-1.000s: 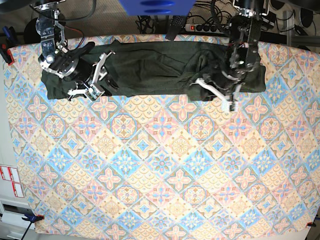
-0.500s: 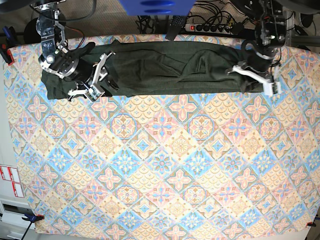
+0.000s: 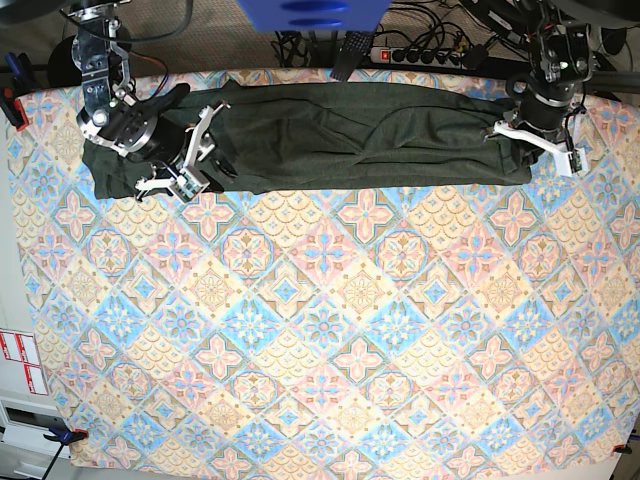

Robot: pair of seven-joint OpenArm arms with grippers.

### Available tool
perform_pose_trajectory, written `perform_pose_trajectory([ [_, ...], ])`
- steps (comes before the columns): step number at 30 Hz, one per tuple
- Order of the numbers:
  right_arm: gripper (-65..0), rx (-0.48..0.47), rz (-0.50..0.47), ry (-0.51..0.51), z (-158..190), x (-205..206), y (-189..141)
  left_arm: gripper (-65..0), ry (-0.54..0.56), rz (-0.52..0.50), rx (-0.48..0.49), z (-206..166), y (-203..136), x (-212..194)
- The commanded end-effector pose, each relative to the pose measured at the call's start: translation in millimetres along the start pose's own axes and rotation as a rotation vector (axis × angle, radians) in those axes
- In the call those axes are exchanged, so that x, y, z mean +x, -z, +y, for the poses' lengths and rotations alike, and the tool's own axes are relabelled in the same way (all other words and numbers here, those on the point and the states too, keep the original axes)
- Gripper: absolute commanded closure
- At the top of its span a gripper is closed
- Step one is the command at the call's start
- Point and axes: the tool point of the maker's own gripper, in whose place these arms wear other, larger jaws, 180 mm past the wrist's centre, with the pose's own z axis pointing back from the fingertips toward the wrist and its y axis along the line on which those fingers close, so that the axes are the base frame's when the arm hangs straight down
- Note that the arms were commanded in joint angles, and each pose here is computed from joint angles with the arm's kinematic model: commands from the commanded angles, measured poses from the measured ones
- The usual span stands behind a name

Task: Fold the T-shirt properly
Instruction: 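Move the left gripper to the strip's end and grasp its edge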

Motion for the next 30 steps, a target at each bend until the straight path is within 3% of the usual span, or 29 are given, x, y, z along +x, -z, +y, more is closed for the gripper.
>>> perform_pose_trajectory([
  [1, -15.3, 0.001, -0.042, -0.007, -1.7, 11.0, -2.8, -2.1, 0.011, -0.045, -0.007, -1.8, -1.4, 13.5],
  [19, -15.3, 0.003, -0.042, -0.007, -0.7, 11.0, -2.8, -32.1, 0.057, -0.062, 0.059, 28.0, -8.4, 27.5],
  [26, -15.3, 0.003, -0.042, -0.005, -0.7, 10.7, -2.7, -44.9, 0.078, 0.042, 0.112, 61.4, -0.4, 0.9],
  [30, -15.3, 0.003, -0.042, -0.005, -0.7, 10.7, -2.7, -48.9, 0.062, 0.081, 0.132, 72.9, 5.9, -11.6],
])
